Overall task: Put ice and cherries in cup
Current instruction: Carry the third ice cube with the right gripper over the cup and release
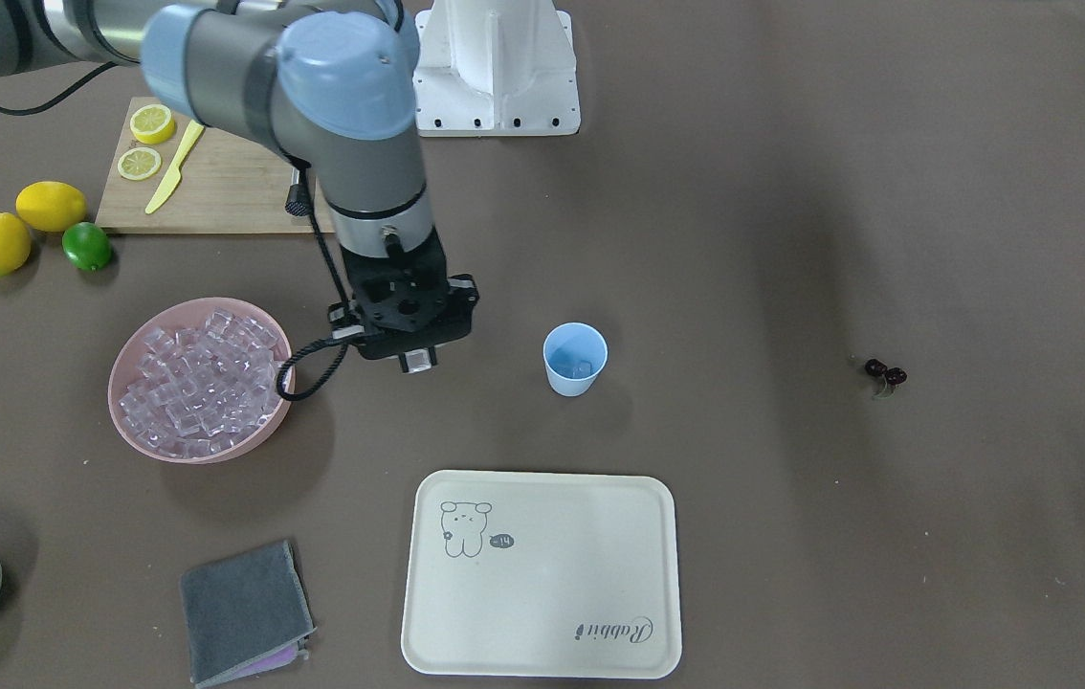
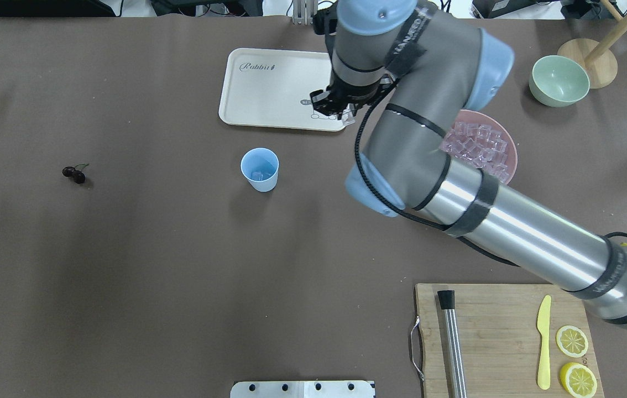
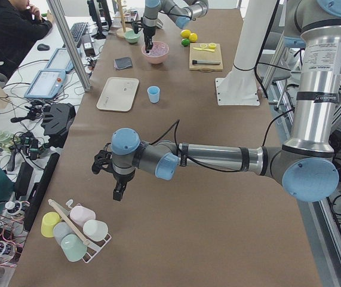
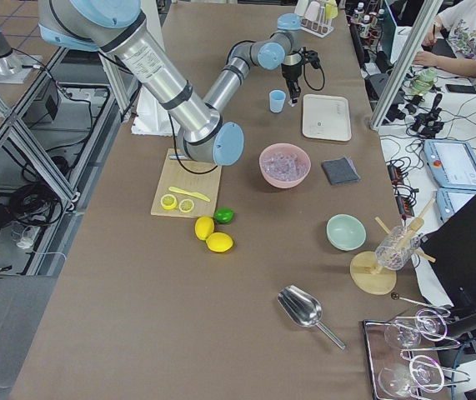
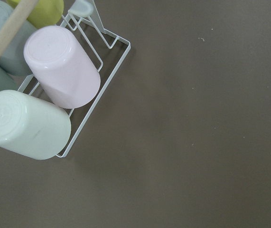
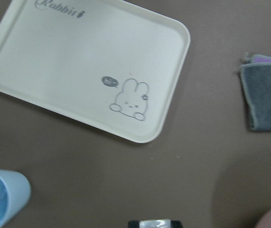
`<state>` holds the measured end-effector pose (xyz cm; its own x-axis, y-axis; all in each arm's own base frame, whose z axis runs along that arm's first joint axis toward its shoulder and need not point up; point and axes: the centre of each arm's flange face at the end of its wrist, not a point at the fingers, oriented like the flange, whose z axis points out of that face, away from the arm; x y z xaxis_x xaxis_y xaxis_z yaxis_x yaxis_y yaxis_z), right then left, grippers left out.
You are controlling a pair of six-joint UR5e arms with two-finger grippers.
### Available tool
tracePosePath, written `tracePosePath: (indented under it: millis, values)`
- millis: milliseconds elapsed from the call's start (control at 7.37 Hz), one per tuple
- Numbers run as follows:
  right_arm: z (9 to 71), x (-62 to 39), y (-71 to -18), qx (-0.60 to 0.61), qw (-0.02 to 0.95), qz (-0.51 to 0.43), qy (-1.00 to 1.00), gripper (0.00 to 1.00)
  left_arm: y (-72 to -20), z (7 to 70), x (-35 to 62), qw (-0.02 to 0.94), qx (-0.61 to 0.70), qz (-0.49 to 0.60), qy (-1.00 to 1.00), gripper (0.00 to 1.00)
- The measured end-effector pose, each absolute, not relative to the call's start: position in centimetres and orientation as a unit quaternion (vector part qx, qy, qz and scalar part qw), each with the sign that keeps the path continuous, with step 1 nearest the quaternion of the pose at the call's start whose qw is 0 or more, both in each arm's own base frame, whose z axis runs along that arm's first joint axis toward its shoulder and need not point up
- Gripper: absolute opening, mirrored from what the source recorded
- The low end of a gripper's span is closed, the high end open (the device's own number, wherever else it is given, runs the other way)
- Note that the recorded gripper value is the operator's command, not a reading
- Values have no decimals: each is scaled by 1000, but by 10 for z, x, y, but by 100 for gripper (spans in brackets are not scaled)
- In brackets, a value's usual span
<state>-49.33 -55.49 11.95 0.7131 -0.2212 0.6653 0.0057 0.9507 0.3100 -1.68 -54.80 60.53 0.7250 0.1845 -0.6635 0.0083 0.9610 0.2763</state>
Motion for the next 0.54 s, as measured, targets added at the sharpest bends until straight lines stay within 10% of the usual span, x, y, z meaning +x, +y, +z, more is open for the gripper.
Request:
tracePosePath:
  millis: [543]
  values:
    - [74, -597, -520, 155, 907, -32, -389, 0, -552, 602, -10, 919, 133, 56, 368, 98]
